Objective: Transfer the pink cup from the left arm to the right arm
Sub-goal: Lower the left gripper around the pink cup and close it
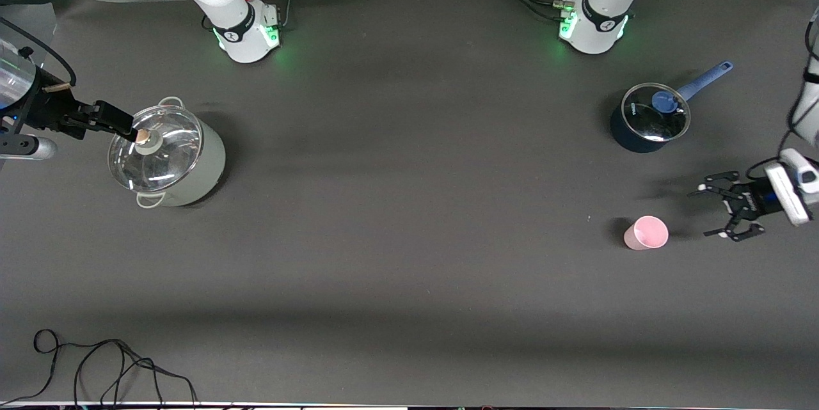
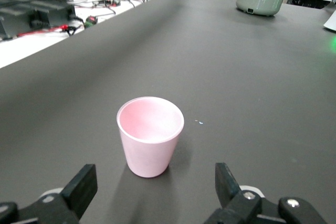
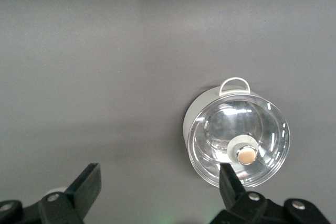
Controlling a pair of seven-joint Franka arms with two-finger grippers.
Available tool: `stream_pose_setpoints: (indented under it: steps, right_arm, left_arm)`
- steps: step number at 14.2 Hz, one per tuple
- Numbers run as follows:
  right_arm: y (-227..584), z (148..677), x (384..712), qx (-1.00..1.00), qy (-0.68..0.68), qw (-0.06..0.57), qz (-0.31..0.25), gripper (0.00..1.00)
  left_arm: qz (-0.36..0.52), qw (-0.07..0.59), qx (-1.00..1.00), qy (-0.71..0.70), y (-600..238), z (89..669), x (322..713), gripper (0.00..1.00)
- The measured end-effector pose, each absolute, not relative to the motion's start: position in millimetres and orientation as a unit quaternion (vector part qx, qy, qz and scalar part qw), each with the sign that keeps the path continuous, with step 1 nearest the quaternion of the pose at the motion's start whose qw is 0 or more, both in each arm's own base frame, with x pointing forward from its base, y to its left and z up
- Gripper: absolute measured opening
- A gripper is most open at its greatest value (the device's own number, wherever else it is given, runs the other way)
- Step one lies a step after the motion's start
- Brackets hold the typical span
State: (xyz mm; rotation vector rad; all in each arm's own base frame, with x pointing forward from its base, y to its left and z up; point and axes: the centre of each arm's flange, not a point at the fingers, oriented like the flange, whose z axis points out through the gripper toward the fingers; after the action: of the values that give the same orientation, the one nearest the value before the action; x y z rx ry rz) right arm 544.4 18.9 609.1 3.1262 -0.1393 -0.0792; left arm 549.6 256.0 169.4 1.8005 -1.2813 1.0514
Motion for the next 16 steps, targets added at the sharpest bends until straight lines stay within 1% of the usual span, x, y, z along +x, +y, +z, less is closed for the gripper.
stream_pose_setpoints:
  steps: [2, 7, 10, 16]
  right_arm:
    - [19, 609, 544, 0.999, -0.045, 0.006, -0.025, 1.0]
    - [19, 609, 545, 0.999, -0.044, 0.006, -0.026, 1.0]
    - [19, 609, 545, 0.999, -0.044, 0.006, -0.026, 1.0]
    - [19, 609, 545, 0.999, -0.044, 0.006, -0.026, 1.0]
  left_arm:
    - [0.431, 0.337, 0.676, -0.494, 253, 143, 536, 1.0]
    - [0.503, 0.302, 0.654, -0.477, 234, 100, 528, 1.0]
    - [0.513, 0.301, 0.665, -0.451, 216, 82, 532, 1.0]
    - [0.522, 0.299, 0.675, -0.428, 185, 69, 546, 1.0]
